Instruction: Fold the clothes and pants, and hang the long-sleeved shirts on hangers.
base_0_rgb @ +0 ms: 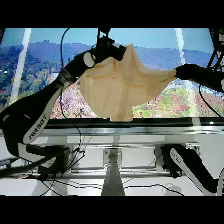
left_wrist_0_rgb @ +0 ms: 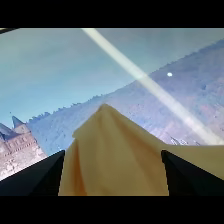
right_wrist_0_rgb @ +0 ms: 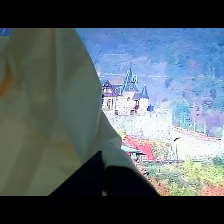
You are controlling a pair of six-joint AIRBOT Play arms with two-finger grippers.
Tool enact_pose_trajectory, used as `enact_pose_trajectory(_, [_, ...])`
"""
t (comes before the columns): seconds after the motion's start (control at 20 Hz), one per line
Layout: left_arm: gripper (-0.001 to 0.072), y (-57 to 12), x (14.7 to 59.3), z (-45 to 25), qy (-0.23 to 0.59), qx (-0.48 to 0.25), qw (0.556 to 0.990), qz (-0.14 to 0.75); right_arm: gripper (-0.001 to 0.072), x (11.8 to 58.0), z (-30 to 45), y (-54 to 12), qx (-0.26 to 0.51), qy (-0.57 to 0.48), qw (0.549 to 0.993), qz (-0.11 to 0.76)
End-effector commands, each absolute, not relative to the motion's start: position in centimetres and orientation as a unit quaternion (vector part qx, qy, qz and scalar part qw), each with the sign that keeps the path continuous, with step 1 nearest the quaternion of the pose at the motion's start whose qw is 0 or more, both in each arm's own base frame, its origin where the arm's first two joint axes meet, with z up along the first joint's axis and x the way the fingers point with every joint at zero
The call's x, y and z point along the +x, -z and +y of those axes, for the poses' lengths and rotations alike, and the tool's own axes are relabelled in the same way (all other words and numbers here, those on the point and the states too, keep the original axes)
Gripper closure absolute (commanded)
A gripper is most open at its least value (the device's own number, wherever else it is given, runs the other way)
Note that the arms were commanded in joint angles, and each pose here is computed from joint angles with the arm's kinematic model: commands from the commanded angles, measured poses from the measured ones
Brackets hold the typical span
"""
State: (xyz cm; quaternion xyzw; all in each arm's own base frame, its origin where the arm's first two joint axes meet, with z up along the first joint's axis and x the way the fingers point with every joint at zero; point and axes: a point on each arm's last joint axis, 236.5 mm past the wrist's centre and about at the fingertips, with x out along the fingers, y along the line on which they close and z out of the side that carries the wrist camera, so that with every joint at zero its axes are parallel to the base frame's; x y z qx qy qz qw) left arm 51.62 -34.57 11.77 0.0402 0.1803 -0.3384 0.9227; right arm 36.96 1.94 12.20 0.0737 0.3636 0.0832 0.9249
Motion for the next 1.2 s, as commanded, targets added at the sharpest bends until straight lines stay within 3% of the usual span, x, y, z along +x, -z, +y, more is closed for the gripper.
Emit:
enact_pose_trajectory(0.0, [0.0021,-12.9,49.4,-30.1,0.355,0.010,0.897,0.262,0.0699,37.0,0.6,-11.8,0.043,-0.065,0.927,0.366])
enact_pose_trajectory(0.05, [0.0136,-13.2,48.7,-27.1,0.341,-0.006,0.891,0.301,0.0699,37.0,0.5,-11.8,0.040,-0.064,0.927,0.367])
enact_pose_trajectory(0.1, [0.0441,-13.1,48.2,-23.7,0.315,-0.003,0.888,0.335,0.0699,37.0,0.5,-11.8,0.039,-0.063,0.927,0.367])
enact_pose_trajectory(0.15, [0.0686,-12.9,47.6,-19.7,0.286,0.015,0.885,0.366,0.0699,37.0,0.5,-11.8,0.040,-0.063,0.927,0.367])
enact_pose_trajectory(0.35, [0.0694,-12.6,43.6,-10.1,0.218,-0.013,0.867,0.449,0.0699,37.0,0.5,-11.7,0.040,-0.063,0.927,0.368])
enact_pose_trajectory(0.5, [0.0692,-9.0,37.8,-10.2,0.205,-0.092,0.845,0.486,0.0699,37.0,0.5,-11.8,0.040,-0.064,0.927,0.367])
enact_pose_trajectory(0.6, [0.0679,-4.8,32.8,-13.0,0.228,-0.167,0.804,0.523,0.0699,37.0,0.5,-11.8,0.041,-0.063,0.928,0.366])
enact_pose_trajectory(0.65, [0.0558,-2.6,30.6,-14.0,0.232,-0.202,0.781,0.543,0.0699,37.1,0.5,-11.9,0.041,-0.063,0.928,0.365])
enact_pose_trajectory(0.7, [0.0228,-0.3,28.8,-14.6,0.226,-0.232,0.761,0.562,0.0699,37.1,0.5,-11.9,0.040,-0.063,0.928,0.364])
enact_pose_trajectory(0.75, [-0.0001,1.8,27.3,-14.8,0.215,-0.257,0.745,0.577,0.0699,37.1,0.5,-11.9,0.041,-0.063,0.928,0.364])
enact_pose_trajectory(0.85, [0.0051,5.4,25.1,-14.6,0.191,-0.268,0.726,0.604,0.0699,37.1,0.5,-11.9,0.041,-0.063,0.928,0.365])
enact_pose_trajectory(0.95, [0.0210,7.4,23.8,-14.9,0.192,-0.257,0.719,0.617,0.0699,37.1,0.5,-11.9,0.040,-0.063,0.928,0.364])
enact_pose_trajectory(1.15, [0.0230,9.0,25.8,-17.3,0.177,-0.276,0.736,0.592,0.0699,37.1,0.5,-11.9,0.041,-0.063,0.928,0.364])
